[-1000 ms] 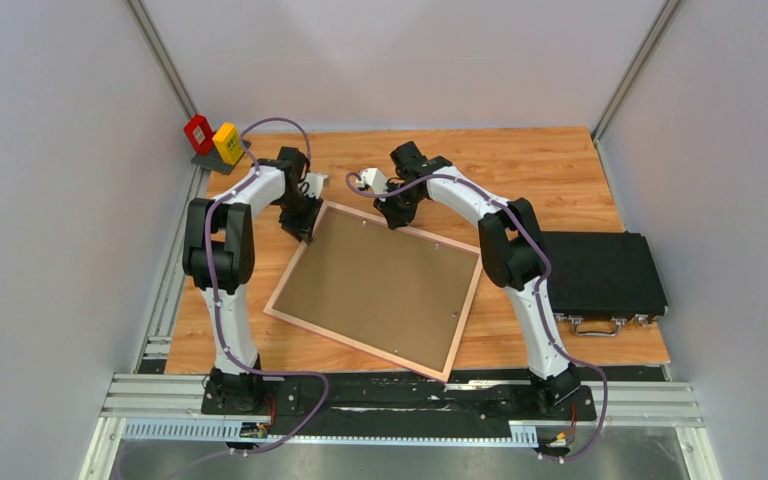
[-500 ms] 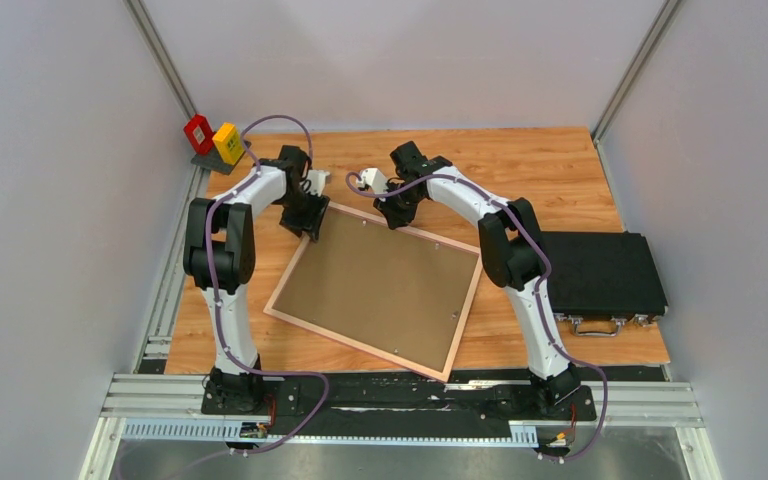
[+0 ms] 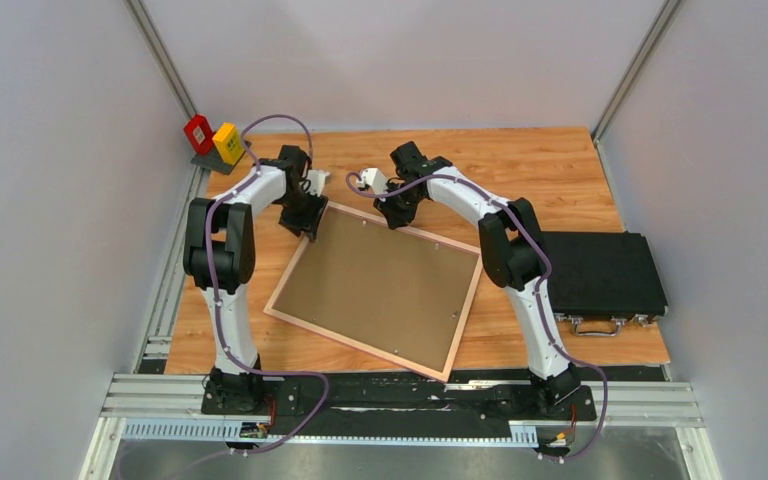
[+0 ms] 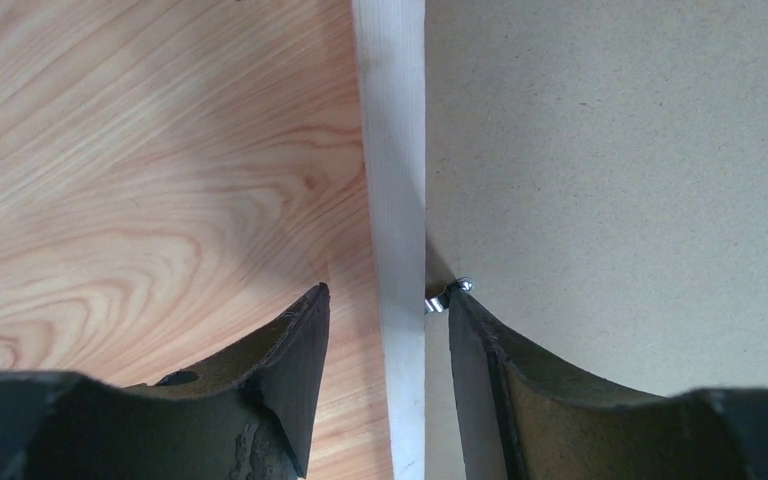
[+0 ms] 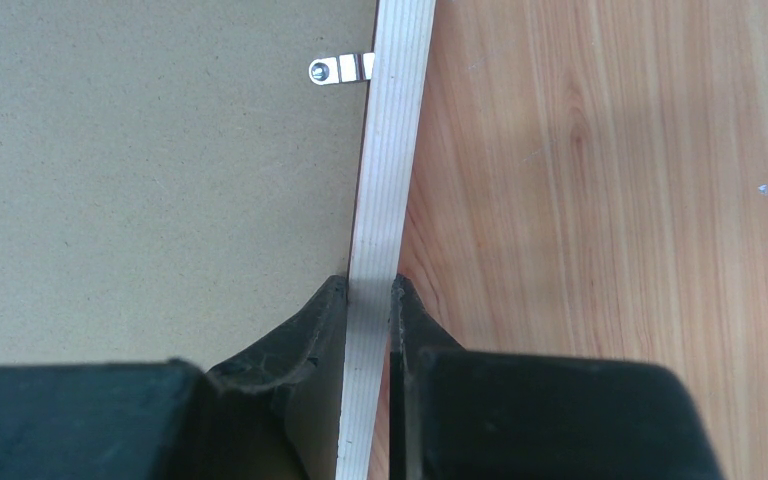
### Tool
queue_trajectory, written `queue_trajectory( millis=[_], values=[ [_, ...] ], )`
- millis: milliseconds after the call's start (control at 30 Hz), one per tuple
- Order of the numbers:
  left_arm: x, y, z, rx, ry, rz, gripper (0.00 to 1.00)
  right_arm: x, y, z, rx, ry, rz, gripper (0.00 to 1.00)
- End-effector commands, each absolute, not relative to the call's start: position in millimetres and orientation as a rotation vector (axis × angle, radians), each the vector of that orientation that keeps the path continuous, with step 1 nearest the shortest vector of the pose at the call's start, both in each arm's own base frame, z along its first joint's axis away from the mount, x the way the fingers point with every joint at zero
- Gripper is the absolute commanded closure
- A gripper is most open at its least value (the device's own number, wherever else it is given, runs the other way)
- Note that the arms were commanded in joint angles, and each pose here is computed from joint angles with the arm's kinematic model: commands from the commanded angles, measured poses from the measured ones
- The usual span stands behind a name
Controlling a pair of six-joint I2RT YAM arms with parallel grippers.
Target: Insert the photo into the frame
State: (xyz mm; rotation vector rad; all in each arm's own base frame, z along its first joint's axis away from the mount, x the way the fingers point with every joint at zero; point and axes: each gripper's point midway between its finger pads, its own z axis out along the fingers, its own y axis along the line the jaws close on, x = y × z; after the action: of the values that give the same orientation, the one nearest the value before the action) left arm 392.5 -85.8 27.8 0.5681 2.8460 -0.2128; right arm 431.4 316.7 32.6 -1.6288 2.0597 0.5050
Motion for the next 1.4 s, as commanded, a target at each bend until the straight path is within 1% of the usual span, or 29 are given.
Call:
queue_trajectory(
  millis=[0,267,500,667,900,1000,1133,1267,1367],
  values=[
    [403,-84,39,0.618,2.794,-0.168,0.46,429,318,21,-1.668,2.041,0.487,1.00],
    [408,-85,34,0.625,2.792,-0.167,0.56,429,317,21,-1.667,2.044,0.490,1.00],
    [409,-83,33,0.652,2.786,-0.154,0.62,428,317,17,-1.670,2.051,0.489,1.00],
    [407,-83,31,0.657,2.790,-0.156,0.64,427,316,15,-1.673,2.057,0.490,1.00],
    [404,-83,34,0.657,2.791,-0.160,0.52,427,315,12,-1.674,2.063,0.486,1.00],
    [404,-82,38,0.660,2.787,-0.154,0.44,427,315,12,-1.675,2.064,0.485,1.00],
    [402,-81,45,0.664,2.784,-0.147,0.37,428,316,15,-1.669,2.060,0.485,1.00],
    [399,-78,55,0.660,2.772,-0.139,0.32,429,316,16,-1.663,2.061,0.481,0.99],
    [396,-76,60,0.655,2.769,-0.149,0.31,429,316,18,-1.658,2.063,0.482,0.94]
  ],
)
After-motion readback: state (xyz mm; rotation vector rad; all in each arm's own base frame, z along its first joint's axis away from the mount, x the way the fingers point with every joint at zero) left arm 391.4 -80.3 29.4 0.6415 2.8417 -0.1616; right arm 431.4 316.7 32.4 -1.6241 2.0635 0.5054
